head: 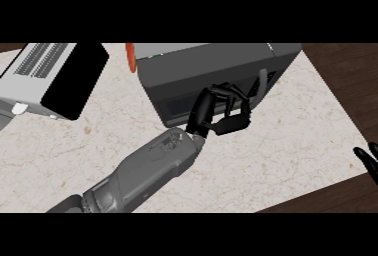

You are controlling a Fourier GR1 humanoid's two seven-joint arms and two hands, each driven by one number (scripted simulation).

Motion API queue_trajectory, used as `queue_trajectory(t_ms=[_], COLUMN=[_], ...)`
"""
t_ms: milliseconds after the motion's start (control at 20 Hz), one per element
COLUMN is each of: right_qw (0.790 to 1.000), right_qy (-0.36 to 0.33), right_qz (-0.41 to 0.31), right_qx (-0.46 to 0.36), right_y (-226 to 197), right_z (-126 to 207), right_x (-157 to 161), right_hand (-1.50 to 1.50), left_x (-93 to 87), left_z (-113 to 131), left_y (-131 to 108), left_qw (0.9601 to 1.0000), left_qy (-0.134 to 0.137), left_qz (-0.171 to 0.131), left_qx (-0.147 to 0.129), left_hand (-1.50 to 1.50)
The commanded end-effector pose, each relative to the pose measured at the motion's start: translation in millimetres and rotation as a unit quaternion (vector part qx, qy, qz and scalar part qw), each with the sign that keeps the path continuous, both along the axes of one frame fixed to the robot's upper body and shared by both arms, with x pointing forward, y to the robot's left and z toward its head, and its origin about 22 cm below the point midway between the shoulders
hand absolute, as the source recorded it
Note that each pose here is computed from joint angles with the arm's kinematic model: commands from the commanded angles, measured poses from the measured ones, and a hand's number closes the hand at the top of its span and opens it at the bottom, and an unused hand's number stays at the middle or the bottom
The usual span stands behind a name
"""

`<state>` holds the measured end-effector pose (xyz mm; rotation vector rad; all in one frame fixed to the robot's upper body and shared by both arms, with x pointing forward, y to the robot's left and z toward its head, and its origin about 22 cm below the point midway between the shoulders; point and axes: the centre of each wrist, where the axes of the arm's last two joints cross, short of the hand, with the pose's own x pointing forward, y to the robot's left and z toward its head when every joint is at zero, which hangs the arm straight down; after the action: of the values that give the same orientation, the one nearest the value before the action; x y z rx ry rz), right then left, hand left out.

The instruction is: Pick up the milk, place it into the microwave and close the microwave

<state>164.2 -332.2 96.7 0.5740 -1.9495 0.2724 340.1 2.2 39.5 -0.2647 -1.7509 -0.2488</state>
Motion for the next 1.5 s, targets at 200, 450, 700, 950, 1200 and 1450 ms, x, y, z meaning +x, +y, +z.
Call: queue_trajectory(t_ms=[200,450,700,950,1200,1450], right_qw=[0.999,0.998,0.997,0.997,0.996,0.996], right_qy=[-0.011,-0.019,-0.018,-0.021,-0.019,-0.015], right_qz=[0.039,0.056,0.069,0.079,0.084,0.088], right_qx=[-0.006,-0.003,-0.004,-0.007,-0.005,-0.007], right_y=[2.3,6.7,6.1,5.0,5.1,7.5], right_z=[11.8,17.0,19.0,23.3,25.4,29.1], right_x=[2.6,4.3,3.9,4.2,2.6,2.1], right_hand=[-1.5,-1.5,-1.5,-1.5,-1.5,-1.5], left_x=[21.9,20.6,20.7,22.2,22.3,21.5], left_z=[4.8,1.0,-3.8,-0.4,-0.4,-3.6], left_y=[9.9,10.0,12.8,11.4,10.9,11.9], left_qw=[0.9978,0.9973,0.9966,0.9961,0.9953,0.9941], left_qy=[-0.01,-0.016,-0.021,-0.028,-0.035,-0.04], left_qz=[0.065,0.071,0.078,0.079,0.086,0.096], left_qx=[-0.01,-0.009,-0.015,-0.026,-0.028,-0.028], left_hand=[1.5,1.5,1.5,1.5,1.5,1.5])
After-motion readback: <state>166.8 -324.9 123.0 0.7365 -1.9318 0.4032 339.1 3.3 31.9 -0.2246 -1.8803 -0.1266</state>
